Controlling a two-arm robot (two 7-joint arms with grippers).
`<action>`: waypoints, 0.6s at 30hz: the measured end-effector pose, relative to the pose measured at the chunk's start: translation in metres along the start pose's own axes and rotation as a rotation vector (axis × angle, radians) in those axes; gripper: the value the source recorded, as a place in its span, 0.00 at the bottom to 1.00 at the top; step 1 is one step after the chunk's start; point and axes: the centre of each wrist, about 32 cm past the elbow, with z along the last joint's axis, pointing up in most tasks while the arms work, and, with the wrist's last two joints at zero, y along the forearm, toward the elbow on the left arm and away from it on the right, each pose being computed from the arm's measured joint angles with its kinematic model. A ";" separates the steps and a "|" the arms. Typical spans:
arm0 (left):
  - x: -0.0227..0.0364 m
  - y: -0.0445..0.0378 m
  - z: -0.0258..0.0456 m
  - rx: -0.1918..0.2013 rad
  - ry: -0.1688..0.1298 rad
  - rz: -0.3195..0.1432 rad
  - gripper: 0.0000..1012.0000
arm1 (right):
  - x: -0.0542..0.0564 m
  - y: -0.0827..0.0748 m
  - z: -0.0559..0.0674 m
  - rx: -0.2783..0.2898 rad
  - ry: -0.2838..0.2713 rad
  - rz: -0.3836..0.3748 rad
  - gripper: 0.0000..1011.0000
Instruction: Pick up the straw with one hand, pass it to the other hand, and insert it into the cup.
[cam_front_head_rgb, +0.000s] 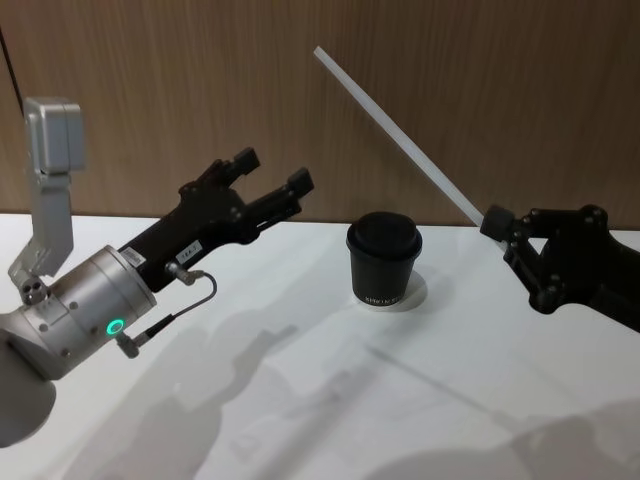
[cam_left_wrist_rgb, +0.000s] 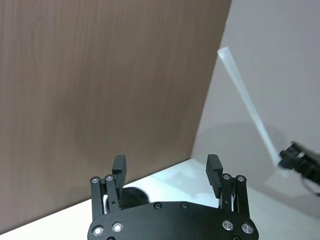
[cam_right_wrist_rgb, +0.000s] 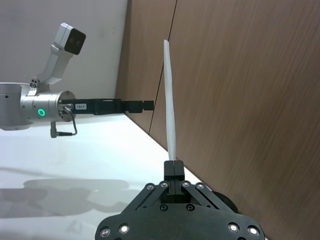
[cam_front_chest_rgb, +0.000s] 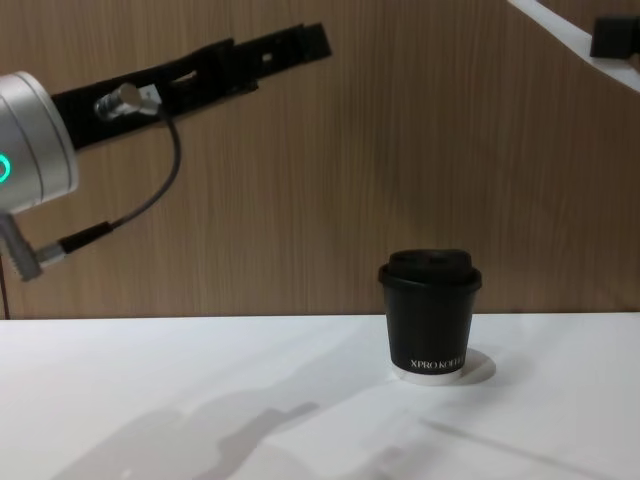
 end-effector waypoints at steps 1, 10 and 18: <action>0.0006 -0.0010 0.0000 -0.003 0.009 -0.006 0.99 | 0.000 0.000 0.000 0.000 0.000 0.000 0.00; 0.0057 -0.0162 -0.0021 -0.044 0.103 -0.089 0.99 | 0.000 0.000 0.000 0.000 0.000 0.000 0.00; 0.0092 -0.0314 -0.0058 -0.074 0.159 -0.159 0.99 | 0.000 0.000 0.000 0.000 0.000 0.000 0.00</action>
